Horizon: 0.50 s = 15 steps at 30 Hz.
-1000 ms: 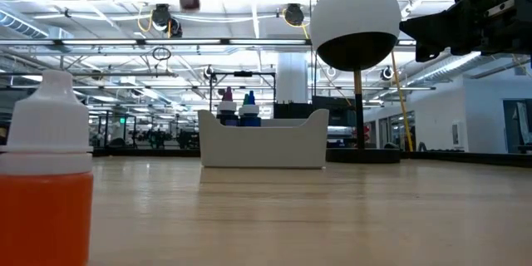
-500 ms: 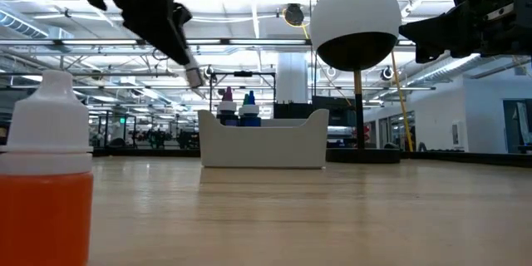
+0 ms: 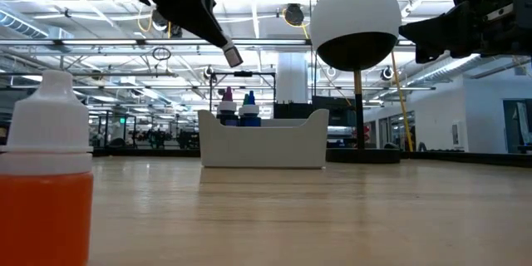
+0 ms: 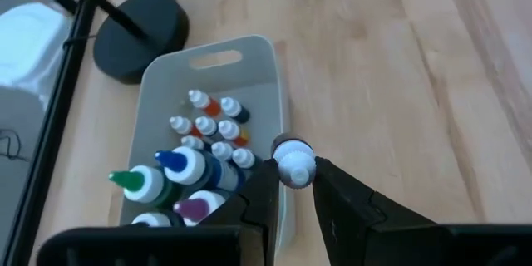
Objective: Pick & Place food coloring
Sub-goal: Put the small red food coloring bottle into the gray bin
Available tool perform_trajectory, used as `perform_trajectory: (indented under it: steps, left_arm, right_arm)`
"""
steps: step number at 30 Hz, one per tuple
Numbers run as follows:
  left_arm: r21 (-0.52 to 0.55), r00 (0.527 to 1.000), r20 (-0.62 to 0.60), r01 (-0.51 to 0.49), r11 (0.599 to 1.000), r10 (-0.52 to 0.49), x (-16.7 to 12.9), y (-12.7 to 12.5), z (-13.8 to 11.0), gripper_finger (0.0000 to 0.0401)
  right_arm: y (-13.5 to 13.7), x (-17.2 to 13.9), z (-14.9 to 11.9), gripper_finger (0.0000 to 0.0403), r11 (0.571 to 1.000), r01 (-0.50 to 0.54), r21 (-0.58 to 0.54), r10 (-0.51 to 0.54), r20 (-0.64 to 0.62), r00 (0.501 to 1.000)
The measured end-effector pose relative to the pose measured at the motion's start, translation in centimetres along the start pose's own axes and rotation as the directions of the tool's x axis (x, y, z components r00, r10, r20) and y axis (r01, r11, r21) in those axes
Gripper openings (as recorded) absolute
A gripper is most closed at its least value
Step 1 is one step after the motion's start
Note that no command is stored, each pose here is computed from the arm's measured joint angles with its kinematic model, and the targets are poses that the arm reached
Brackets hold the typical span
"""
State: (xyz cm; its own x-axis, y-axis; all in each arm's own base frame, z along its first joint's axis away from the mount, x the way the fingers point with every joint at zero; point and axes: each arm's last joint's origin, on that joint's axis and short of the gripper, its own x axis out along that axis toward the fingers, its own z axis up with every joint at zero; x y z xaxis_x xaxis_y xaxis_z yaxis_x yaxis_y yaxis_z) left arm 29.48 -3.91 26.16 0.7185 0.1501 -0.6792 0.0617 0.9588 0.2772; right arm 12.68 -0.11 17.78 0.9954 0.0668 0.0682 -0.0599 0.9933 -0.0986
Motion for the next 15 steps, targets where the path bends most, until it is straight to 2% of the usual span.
perform_trajectory:
  steps: [6,11,15]
  left_arm:
    - [-0.040,1.000,0.001,-0.014,0.999,0.015,0.0,0.0,0.0,0.0074]
    - [-0.221,0.996,0.024,-0.083,0.972,0.090,0.1,0.7,0.3,0.0074]
    - [-0.247,0.996,0.033,-0.072,0.966,0.082,0.2,1.1,0.3,0.0074]
  right_arm:
    - [0.0,0.0,0.5,0.0000,1.000,0.006,-0.012,-0.005,0.055,0.998]
    - [-0.1,-0.1,1.2,0.0000,0.999,0.014,-0.033,-0.010,0.119,0.993]
    - [-0.1,-0.1,1.5,0.0000,1.000,0.014,-0.017,-0.011,0.154,0.988]
